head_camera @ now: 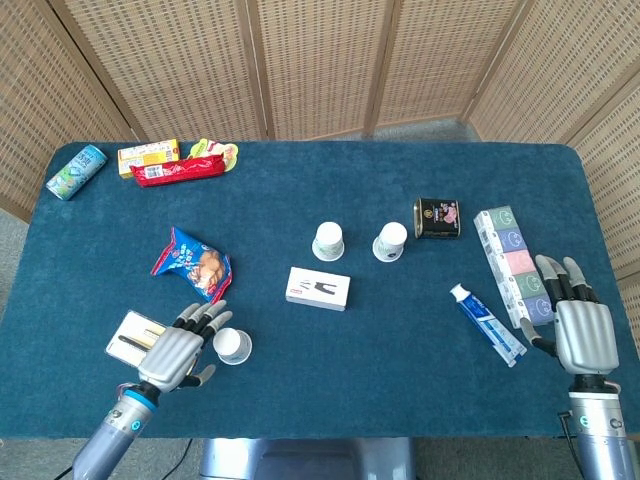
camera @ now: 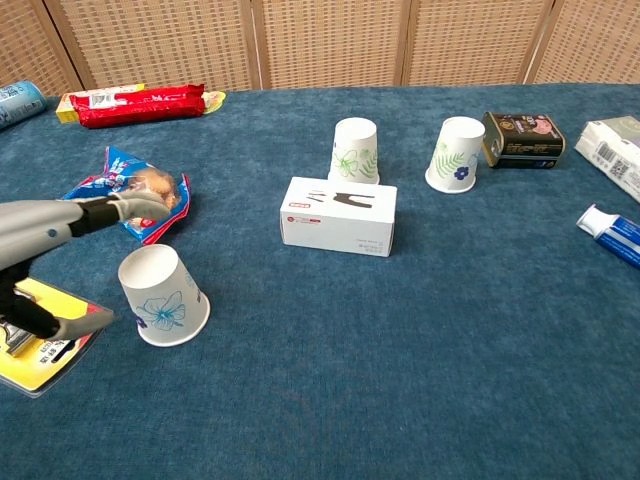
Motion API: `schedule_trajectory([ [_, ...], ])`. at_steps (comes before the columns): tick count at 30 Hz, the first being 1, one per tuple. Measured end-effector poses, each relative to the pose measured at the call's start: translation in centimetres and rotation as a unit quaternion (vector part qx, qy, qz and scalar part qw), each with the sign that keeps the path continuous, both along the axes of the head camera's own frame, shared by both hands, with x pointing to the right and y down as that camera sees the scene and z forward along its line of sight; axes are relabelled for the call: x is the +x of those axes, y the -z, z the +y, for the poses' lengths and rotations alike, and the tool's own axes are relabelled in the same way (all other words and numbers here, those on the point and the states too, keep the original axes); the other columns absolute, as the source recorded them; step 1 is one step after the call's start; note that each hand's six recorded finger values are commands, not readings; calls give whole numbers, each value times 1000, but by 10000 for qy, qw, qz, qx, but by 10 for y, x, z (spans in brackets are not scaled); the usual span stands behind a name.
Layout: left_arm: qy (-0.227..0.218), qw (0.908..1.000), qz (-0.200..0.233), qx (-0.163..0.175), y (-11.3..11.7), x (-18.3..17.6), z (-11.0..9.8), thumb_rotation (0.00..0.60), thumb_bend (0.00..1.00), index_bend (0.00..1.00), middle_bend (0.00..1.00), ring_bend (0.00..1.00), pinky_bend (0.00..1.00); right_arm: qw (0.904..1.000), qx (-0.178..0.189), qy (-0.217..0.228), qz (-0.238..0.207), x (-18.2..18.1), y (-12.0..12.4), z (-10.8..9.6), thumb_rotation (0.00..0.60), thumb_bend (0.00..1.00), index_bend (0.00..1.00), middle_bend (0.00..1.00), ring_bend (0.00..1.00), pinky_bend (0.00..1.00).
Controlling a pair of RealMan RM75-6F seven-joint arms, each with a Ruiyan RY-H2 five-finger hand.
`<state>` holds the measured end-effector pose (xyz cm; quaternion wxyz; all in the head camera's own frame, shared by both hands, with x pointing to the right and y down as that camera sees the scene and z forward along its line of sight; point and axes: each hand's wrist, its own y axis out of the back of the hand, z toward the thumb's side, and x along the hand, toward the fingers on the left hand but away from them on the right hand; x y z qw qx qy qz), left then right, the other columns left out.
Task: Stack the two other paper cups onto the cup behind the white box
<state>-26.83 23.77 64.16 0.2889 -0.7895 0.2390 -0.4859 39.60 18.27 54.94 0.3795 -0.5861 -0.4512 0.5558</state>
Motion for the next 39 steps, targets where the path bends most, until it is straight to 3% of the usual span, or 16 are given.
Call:
schedule_trajectory([
  [8,-53,9998,194,-68,-11,18,0,600,391,22,60,51,247,10000,-22,14,-17,0,-1,0,600,300,0,137,0,294],
  [13,-115,9997,210,-28,-19,24,0,600,392,84,100,118,367,10000,-34,5,-45,0,-2,0,600,302,0,138,0,294],
  [20,-88,9996,275,52,-24,32,0,600,396,210,236,256,508,10000,-32,4,-66,1,-2,1,600,300,0,137,0,294],
  [31,41,9990,395,196,-17,31,-12,600,396,241,269,283,521,9999,-50,14,-88,0,-2,1,600,300,0,137,0,294],
  [39,114,9988,466,62,-19,30,-17,600,400,290,312,347,577,9999,-62,-8,-91,1,-3,0,600,300,0,137,0,295],
])
